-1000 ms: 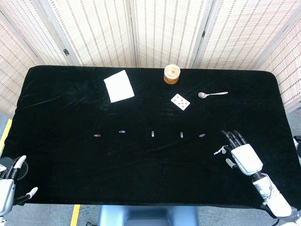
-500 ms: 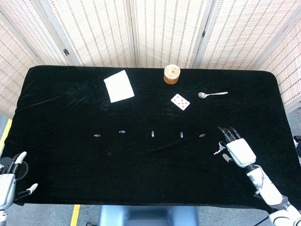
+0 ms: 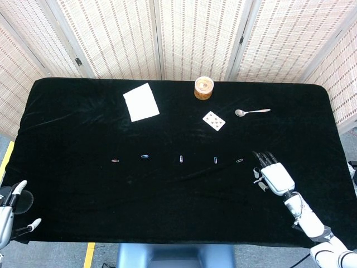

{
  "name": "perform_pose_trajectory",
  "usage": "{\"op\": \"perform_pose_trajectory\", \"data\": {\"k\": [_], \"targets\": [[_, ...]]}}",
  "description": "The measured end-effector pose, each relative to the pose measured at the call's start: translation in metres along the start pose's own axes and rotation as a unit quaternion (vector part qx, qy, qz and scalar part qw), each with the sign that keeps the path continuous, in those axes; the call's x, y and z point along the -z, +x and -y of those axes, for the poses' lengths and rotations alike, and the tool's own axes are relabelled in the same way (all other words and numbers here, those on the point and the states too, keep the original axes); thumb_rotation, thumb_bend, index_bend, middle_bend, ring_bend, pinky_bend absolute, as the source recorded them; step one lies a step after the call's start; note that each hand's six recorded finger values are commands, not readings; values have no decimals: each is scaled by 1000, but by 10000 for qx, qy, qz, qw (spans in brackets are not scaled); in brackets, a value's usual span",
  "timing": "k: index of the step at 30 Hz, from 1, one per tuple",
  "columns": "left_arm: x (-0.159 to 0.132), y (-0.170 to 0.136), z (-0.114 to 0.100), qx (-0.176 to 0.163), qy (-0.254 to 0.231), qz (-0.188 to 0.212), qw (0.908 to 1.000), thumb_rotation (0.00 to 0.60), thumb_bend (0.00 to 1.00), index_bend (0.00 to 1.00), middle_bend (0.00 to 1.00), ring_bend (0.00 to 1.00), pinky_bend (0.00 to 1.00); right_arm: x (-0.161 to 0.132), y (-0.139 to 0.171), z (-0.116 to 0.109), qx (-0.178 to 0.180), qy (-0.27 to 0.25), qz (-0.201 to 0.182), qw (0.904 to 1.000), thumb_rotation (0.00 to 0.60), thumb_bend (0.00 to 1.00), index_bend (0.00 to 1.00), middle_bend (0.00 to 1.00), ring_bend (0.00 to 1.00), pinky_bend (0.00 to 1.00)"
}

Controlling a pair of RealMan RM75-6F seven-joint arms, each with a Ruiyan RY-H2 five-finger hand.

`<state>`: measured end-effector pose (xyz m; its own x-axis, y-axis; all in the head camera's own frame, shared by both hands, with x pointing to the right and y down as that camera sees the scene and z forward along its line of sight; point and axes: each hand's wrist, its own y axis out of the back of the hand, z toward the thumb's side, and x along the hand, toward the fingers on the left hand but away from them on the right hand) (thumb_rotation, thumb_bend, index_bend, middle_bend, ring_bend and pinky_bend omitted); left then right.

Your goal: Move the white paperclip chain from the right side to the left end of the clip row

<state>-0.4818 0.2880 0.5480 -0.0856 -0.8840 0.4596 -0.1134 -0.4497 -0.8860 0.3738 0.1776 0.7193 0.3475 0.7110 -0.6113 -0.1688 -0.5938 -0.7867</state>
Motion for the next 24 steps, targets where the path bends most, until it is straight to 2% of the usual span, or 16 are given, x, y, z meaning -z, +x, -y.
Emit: {"op": "perform_pose_trajectory", "data": {"k": [11,17,24], "targets": [[6,0,-4,-45,-74,-106,9999,600,141,0,122,295,356,-3,-6,5,-212,26,11,9998,600,325,526,0,2,0],[9,0,-6,-92,-85,-212,9997,600,142,0,116,293,356,-4,-9,7,-317,-37,44,9995,600,344,582,2,16,0],[11,0,-7,-97,-123,-240,9996,600,142,0,115,292,356,-5,-11,7,-380,-91,78,9992,600,379,697,55,38,0]]}}
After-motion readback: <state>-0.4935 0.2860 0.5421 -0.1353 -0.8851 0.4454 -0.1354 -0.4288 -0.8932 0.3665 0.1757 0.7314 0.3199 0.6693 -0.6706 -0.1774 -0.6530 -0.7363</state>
